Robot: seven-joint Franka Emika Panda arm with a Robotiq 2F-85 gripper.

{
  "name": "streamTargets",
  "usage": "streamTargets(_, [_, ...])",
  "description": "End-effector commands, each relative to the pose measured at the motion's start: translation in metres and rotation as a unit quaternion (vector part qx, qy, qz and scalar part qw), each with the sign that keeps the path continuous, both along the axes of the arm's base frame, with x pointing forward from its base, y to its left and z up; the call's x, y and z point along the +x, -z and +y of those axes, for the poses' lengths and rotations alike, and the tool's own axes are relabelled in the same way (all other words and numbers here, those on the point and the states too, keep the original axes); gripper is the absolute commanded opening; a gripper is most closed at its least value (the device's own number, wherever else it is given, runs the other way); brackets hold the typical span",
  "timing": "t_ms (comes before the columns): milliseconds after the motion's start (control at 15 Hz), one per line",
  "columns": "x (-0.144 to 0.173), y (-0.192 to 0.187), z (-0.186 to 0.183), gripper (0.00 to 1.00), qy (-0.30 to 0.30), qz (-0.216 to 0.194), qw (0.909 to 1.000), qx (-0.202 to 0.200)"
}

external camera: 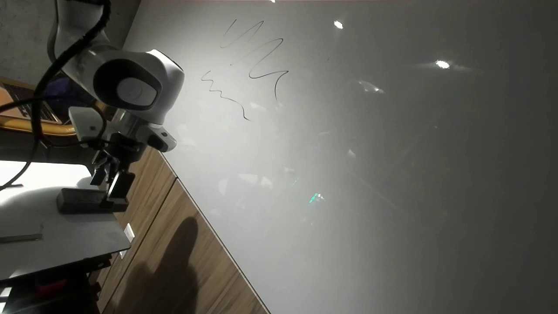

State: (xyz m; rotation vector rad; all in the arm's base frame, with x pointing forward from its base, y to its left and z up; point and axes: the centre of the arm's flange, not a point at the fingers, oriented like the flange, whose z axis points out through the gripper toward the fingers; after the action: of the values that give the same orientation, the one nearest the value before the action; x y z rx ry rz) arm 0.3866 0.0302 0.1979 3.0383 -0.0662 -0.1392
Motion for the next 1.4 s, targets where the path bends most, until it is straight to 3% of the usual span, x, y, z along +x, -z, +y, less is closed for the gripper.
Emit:
streamTargets(0, [0.007,0.0021,-0.002,0.68,-0.004,-0.007,1.0,-0.002])
streamTargets(267, [0.0073,0.0021,-0.0021,0.35,-0.005,-0.006,1.0,-0.002])
streamTargets(400, [0.0067,0.0012,-0.0025,0.25,-0.005,-0.006,1.0,-0.001])
streamTargets(867, [0.0029,-0.0041,-0.0024,0.24,-0.005,-0.006,1.0,-0.006])
streamTargets(933, [0.0023,-0.004,-0.0026,0.74,-0.005,-0.005,1.0,-0.006])
streamTargets(1000, [0.0017,-0.0039,-0.0029,0.75,-0.005,-0.004,0.9999,-0.008])
streamTargets(1200, [0.0005,-0.0007,-0.0059,0.94,-0.005,0.0,0.9999,-0.013])
streamTargets(1333, [-0.0005,0.0022,-0.0092,1.0,-0.008,0.002,0.9998,-0.017])
